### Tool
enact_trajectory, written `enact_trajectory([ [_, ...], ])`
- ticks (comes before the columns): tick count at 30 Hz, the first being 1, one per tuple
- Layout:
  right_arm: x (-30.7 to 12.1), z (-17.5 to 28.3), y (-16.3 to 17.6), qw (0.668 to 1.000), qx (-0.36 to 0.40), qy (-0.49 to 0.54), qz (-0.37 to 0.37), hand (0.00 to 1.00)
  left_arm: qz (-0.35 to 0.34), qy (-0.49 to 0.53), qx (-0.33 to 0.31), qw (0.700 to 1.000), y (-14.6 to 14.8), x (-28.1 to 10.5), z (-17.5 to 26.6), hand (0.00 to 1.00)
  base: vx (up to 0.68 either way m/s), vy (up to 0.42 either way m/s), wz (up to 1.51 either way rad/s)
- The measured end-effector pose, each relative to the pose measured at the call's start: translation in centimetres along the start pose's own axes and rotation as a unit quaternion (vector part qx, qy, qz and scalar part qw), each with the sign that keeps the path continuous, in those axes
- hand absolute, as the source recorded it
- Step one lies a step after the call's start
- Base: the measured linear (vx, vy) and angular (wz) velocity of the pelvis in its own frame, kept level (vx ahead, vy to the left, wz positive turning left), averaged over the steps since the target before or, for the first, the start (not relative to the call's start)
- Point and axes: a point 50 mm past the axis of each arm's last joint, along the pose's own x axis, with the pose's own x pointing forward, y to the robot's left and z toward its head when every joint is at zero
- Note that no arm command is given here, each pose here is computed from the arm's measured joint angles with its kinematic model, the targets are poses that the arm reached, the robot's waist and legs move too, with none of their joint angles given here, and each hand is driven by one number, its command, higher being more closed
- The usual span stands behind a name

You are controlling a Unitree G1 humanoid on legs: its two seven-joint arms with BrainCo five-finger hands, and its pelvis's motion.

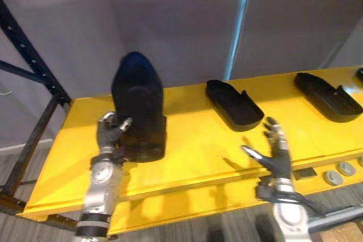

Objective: Walk over and take plastic housings, then place them on the shelf

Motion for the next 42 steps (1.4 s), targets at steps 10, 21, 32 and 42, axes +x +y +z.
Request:
enact_trajectory([
  [10, -3.0, -1.5, -1.1, 0.998, -0.002, 0.063, -0.007, 0.0, 0.048, -0.026, 0.085, 0.995, 3.4, 6.0, 5.7, 1.0, -0.02, 0.003, -0.11],
  [21, -3.6, -1.1, 1.3, 0.997, 0.031, 0.055, 0.046, 0.0, 0.155, 0.032, 0.179, 0.971, 9.7, 8.6, 9.8, 1.0, 0.0, 0.004, -0.02],
  [32, -3.8, -0.8, 2.0, 0.996, 0.041, 0.05, 0.067, 0.0, 0.132, 0.052, 0.218, 0.966, 10.6, 8.3, 9.9, 1.0, -0.03, -0.004, -0.01],
  [42, -4.1, -1.2, 2.4, 0.994, 0.045, 0.052, 0.079, 0.0, 0.126, 0.069, 0.273, 0.951, 12.0, 7.3, 9.4, 0.0, -0.02, 0.003, -0.01],
])
